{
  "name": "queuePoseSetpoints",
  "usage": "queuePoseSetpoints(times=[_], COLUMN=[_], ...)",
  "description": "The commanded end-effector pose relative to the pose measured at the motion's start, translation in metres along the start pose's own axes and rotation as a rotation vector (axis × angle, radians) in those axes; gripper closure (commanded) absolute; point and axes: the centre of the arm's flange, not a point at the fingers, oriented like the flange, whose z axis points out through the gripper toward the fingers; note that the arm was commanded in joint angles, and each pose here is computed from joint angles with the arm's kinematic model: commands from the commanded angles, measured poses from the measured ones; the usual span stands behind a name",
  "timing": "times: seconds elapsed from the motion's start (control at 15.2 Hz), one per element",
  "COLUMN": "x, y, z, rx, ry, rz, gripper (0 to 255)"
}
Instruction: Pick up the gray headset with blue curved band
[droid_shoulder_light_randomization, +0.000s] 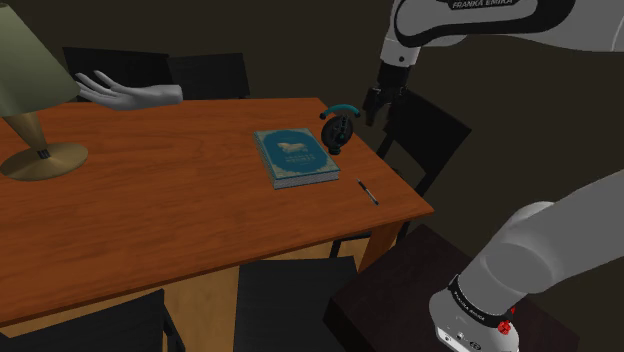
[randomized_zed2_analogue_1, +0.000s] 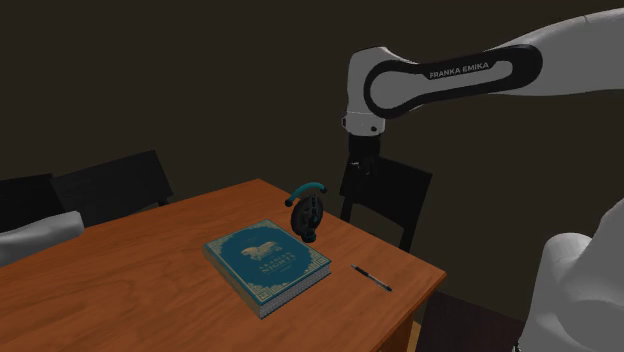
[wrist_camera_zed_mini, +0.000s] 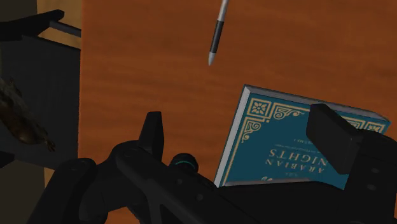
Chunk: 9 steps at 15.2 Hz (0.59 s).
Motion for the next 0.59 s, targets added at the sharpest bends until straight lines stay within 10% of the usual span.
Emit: queuePoseSetpoints(times=[0.0,0.53], x=[0.030,0.130], y=[0.003,0.025], z=[0.008,0.031], rx=[0.000,0.001], ry=[0.000,0.000], rz=[0.037,0.181], gripper=[0,0])
